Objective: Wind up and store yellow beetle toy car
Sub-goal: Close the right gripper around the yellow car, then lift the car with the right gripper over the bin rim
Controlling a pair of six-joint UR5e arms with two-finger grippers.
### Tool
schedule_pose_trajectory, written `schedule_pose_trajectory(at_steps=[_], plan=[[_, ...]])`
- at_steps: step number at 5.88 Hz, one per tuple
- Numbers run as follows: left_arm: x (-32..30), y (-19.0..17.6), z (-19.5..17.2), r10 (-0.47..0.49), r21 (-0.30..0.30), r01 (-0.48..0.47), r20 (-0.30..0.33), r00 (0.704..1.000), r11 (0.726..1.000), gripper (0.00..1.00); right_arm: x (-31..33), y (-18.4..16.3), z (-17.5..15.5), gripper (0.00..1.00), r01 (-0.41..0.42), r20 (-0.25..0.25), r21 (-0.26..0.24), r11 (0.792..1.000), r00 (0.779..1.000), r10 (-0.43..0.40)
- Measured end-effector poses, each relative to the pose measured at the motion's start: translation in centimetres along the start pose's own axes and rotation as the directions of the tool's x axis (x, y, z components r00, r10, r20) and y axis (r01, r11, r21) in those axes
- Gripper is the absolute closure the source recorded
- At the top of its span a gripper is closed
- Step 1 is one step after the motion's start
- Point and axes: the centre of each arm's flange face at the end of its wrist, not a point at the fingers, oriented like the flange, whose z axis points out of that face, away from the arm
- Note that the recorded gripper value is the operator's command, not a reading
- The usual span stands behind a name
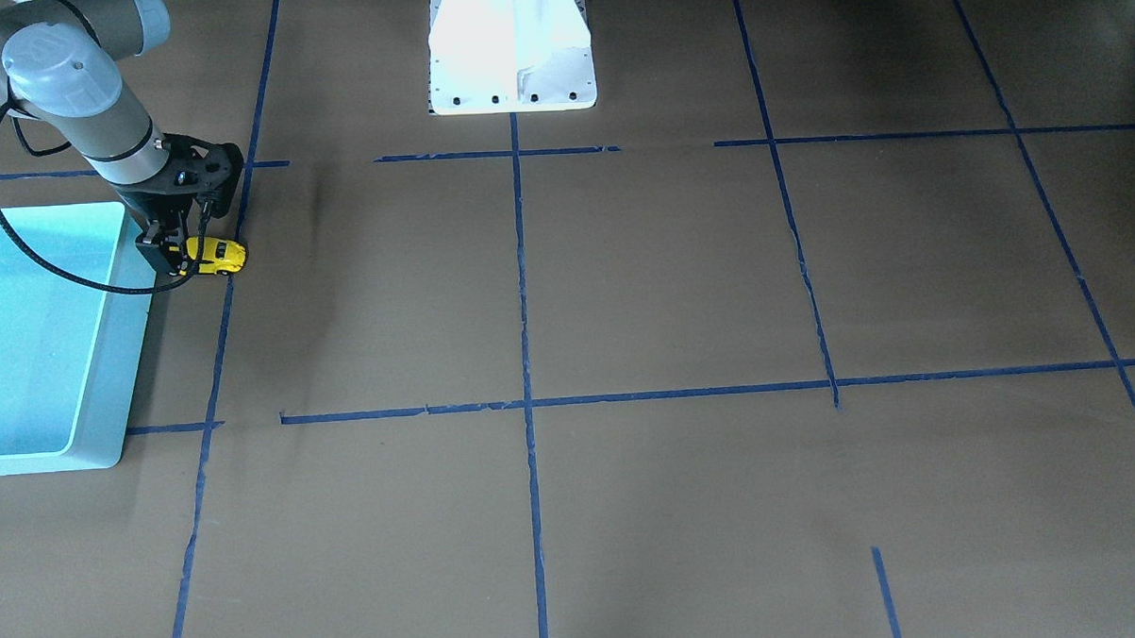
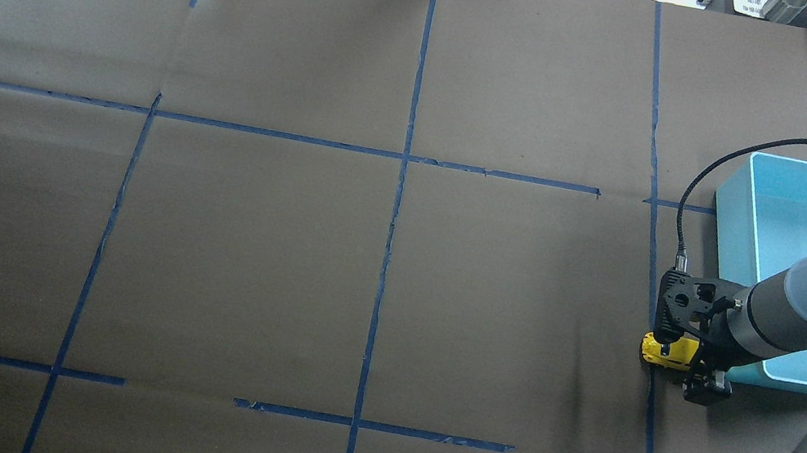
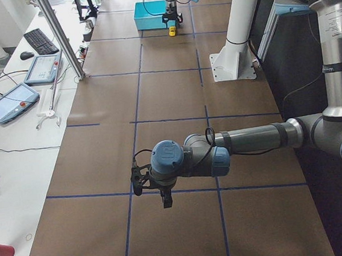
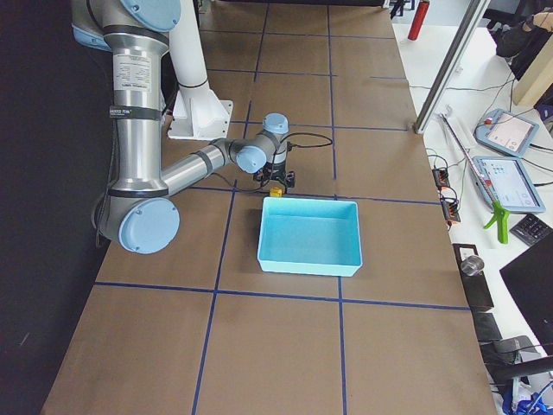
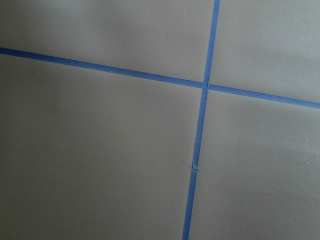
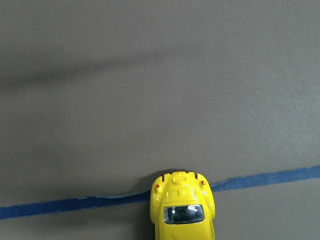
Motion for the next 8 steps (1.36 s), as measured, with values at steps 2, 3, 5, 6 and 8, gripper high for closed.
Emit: schedule_pose_trajectory(at_steps=[2, 3, 5, 6, 8], plan=[[0.7, 0.0, 0.2, 0.013, -0.007, -0.013, 0.0, 1.0, 1.0, 0.0, -0.1, 0.1, 1.3, 0.0, 0.005, 0.0, -0.021, 1.0, 1.0, -0.005], [0.7, 0.1, 0.4, 0.011, -0.015, -0.011, -0.001, 1.0, 1.0, 0.0, -0.3, 0.1, 1.9, 0.05, 0.009, 0.004, -0.03, 1.0, 1.0, -0.009], [0.4, 0.3, 0.6, -0.004, -0.028, 0.004, 0.001, 1.0, 1.0, 0.0, -0.5, 0.1, 2.1, 0.91, 0.024, 0.012, -0.033, 0.999, 1.0, -0.023], [0.2, 0.5, 0.7, -0.009, -0.031, 0.009, 0.002, 1.0, 0.999, 0.0, -0.5, 0.0, 1.9, 0.97, 0.043, 0.013, -0.028, 0.999, 0.999, -0.042], [0.1, 0.7, 0.6, -0.01, -0.029, 0.01, 0.001, 1.0, 1.0, 0.0, -0.8, -0.2, 1.4, 1.0, 0.056, 0.017, -0.024, 0.998, 0.998, -0.056]])
